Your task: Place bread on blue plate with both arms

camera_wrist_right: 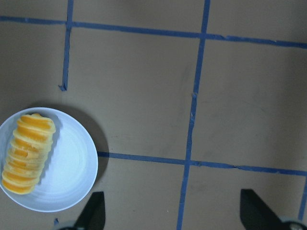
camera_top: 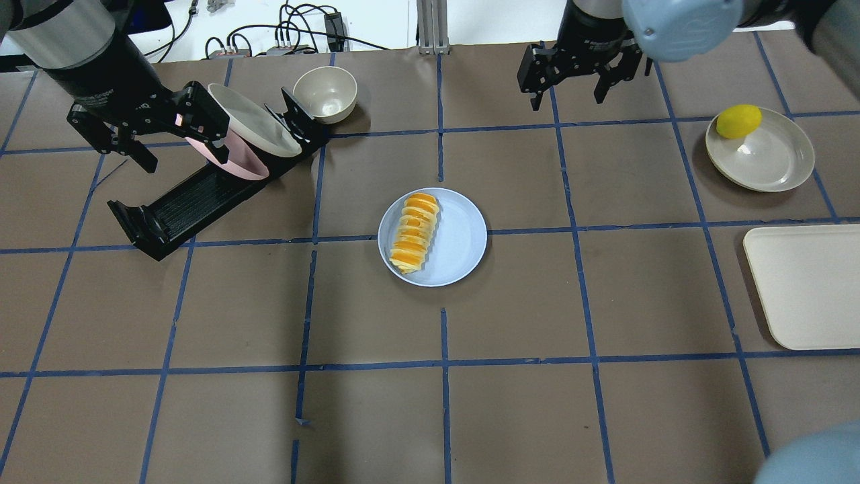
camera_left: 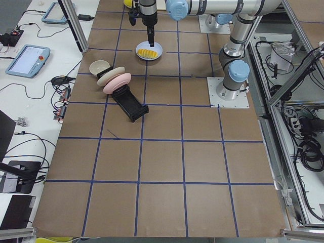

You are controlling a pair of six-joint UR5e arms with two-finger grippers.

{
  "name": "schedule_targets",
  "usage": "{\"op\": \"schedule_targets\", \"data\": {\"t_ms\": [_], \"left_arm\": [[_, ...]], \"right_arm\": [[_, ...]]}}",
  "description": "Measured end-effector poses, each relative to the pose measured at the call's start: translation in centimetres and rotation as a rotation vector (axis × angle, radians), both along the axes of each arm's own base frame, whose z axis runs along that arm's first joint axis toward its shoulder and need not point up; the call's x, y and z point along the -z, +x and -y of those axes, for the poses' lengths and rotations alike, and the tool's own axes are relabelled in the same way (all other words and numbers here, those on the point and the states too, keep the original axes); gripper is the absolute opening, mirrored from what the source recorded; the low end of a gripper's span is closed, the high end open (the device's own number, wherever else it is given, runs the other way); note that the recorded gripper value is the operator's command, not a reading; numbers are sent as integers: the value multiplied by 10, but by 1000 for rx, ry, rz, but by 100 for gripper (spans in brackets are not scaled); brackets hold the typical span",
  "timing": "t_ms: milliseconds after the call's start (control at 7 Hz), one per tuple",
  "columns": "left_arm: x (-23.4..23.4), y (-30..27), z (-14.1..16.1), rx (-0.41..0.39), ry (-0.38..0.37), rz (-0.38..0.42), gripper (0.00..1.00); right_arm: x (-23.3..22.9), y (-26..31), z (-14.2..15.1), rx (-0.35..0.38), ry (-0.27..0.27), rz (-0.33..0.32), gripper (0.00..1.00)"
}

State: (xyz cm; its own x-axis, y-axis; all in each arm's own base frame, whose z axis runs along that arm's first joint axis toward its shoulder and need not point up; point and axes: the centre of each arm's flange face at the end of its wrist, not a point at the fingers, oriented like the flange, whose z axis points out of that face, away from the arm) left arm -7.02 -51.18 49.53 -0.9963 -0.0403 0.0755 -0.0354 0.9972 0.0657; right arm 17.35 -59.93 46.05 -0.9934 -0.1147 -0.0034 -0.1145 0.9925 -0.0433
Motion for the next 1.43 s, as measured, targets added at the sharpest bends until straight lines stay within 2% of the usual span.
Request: {"op": "schedule_targets", "data": {"t_ms": [143,429,857,1143,1429], "left_arm": [[0,0,0,0,0,0,100],[0,0,0,1,0,0,100],[0,1,0,1,0,0,100],[0,1,0,1,0,0,100],[0,0,0,1,0,-1,100]], "right_arm": [[-31,-6,-21,-19,7,-16,100],[-55,-18,-36,-43,13,-22,99],[-39,-27,-45,-19,123,-8,100],[-33,-30,-47,8,146,-9,100],[-38,-30,-63,1,146,-12,100]]}}
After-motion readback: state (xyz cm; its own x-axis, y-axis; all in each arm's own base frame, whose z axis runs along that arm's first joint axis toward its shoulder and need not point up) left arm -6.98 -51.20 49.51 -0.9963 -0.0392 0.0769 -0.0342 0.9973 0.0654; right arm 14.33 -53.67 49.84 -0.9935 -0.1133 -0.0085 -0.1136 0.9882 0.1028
